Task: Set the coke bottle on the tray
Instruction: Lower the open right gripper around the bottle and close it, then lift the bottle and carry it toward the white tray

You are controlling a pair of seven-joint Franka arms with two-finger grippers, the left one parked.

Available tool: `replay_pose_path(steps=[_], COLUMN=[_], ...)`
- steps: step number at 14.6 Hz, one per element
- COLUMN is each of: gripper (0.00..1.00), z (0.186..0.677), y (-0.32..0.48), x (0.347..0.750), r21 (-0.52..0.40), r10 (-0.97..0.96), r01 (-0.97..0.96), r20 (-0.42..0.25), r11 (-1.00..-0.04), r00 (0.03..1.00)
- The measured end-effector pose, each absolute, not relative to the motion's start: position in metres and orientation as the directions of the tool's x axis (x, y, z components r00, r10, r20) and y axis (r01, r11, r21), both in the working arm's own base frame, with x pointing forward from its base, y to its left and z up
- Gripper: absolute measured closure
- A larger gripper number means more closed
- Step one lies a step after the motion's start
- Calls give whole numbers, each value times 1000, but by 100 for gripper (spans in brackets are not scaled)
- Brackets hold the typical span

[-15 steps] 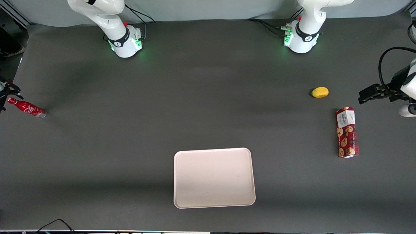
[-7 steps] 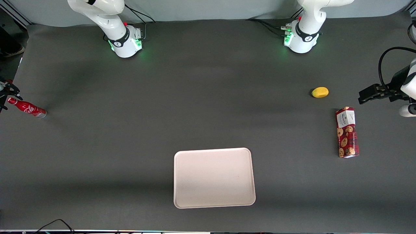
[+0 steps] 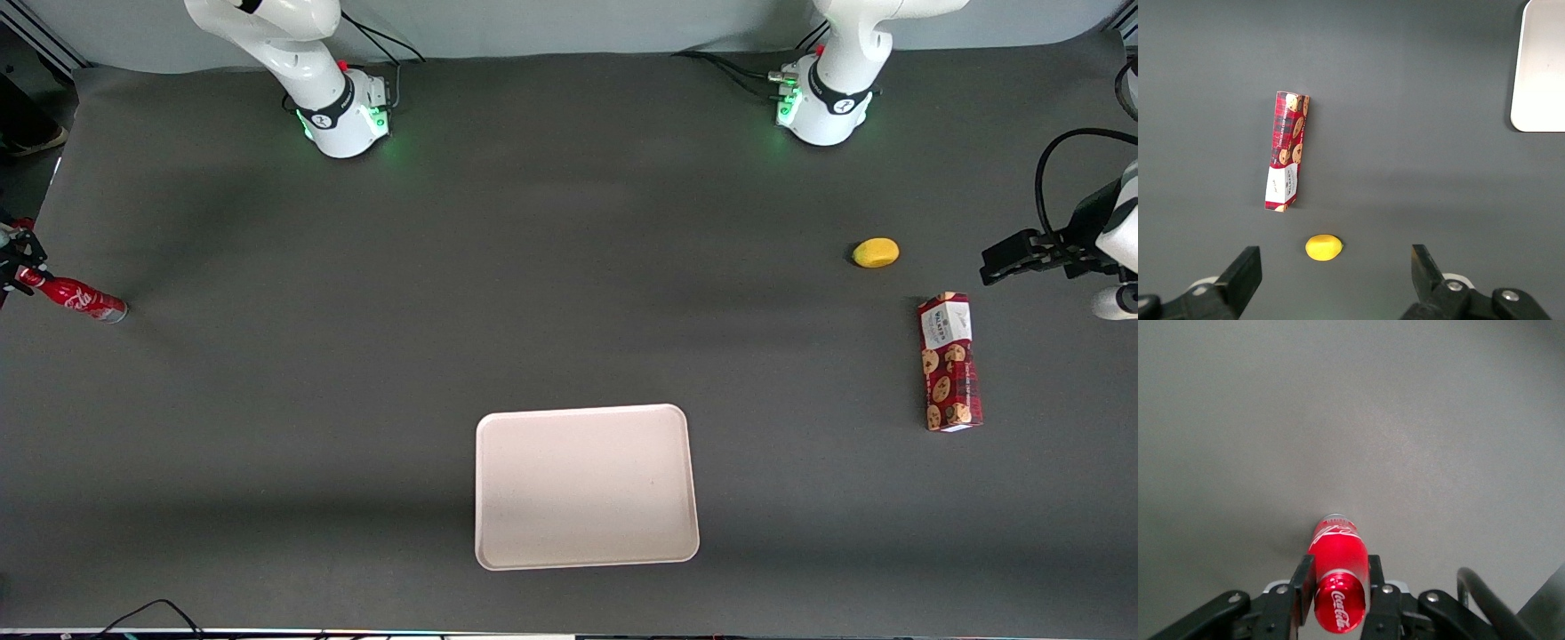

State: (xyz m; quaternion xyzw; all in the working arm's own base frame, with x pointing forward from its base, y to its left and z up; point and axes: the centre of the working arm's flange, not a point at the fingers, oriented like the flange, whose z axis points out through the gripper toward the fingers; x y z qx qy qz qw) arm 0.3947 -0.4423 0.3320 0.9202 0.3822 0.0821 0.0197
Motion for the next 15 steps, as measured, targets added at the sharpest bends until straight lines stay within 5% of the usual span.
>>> replay_pose_path(steps=[1, 9, 15], gripper=[69, 69, 69], z=[332, 355, 451], y=[-442, -427, -370], x=[395, 420, 470], r21=[97, 80, -11], r10=[707, 742, 714], r01=[701, 741, 719], r20=[137, 168, 111], r11=[-706, -666, -695], r00=[693, 649, 692])
